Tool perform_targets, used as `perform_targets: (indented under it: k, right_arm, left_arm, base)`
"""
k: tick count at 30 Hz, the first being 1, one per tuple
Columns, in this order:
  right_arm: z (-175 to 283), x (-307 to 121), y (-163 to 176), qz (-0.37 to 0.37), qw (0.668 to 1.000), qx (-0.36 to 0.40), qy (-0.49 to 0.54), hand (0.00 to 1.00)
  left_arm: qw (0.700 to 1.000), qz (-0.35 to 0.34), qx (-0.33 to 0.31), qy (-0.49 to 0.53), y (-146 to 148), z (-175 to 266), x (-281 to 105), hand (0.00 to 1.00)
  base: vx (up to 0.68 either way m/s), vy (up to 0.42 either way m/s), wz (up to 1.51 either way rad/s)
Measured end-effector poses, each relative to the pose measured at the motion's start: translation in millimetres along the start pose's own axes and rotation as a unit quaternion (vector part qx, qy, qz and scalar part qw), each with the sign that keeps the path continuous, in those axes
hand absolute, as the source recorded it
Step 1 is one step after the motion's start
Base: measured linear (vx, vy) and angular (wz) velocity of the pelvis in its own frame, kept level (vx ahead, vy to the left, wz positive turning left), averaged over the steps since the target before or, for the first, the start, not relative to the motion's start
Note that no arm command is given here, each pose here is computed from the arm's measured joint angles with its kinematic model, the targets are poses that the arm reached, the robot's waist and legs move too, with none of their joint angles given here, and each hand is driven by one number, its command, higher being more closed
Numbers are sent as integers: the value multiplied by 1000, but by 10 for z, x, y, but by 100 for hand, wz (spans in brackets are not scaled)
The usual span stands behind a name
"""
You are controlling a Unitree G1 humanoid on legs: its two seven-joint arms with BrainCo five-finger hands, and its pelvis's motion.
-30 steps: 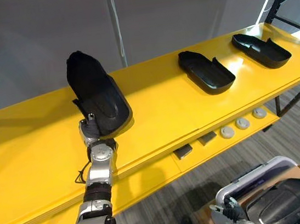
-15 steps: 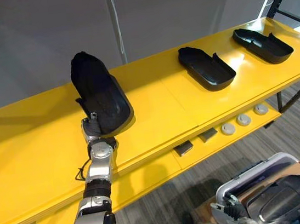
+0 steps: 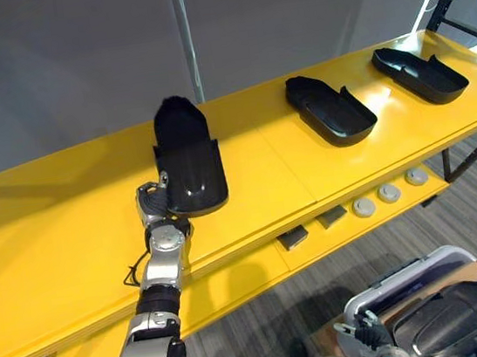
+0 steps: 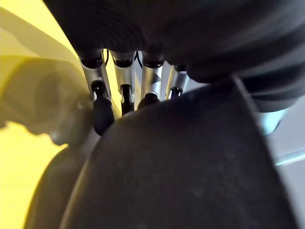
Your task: Walk over and take plastic housings, then place them on the shelf
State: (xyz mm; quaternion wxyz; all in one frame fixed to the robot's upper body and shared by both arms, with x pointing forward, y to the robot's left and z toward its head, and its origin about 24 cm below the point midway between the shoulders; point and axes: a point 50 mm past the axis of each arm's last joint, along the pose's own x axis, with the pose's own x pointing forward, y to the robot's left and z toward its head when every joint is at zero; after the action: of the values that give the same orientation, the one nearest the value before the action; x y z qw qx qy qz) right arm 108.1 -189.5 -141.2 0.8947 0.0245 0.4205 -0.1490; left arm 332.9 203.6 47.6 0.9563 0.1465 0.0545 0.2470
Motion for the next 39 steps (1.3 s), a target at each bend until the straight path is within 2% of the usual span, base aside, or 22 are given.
perform_targets:
  k: [5, 12, 22, 30, 36, 39]
  right_arm:
    - [0, 0, 1, 0, 1000, 0, 0, 0]
    - [2, 2, 5, 0, 1000, 0, 1, 0]
    - [-5, 4, 1, -7, 1000, 0, 3, 0]
    - [-33, -4, -7, -9, 1000, -1, 9, 0]
    - [-41, -4, -5, -9, 1000, -1, 11, 0]
    - [-49, -5, -6, -9, 1000, -1, 12, 0]
  left_arm:
    - [1000, 6, -8, -3, -21, 25, -16, 0]
    - [998, 12, -60, -23, -79, 136, -132, 0]
    - [989, -38, -115, -89, -237, 339, -465, 0]
    - [982, -126, -113, -78, -476, 225, -706, 0]
    - [981, -125, -110, -100, -449, 295, -741, 0]
    - [979, -105, -78, -156, -355, 431, -787, 0]
  base:
    - [0, 0, 0]
    - [-1, 0, 0]
    - [-22, -2, 5]
    - [-12, -3, 5]
    - [0, 0, 0]
    - [0, -1, 1]
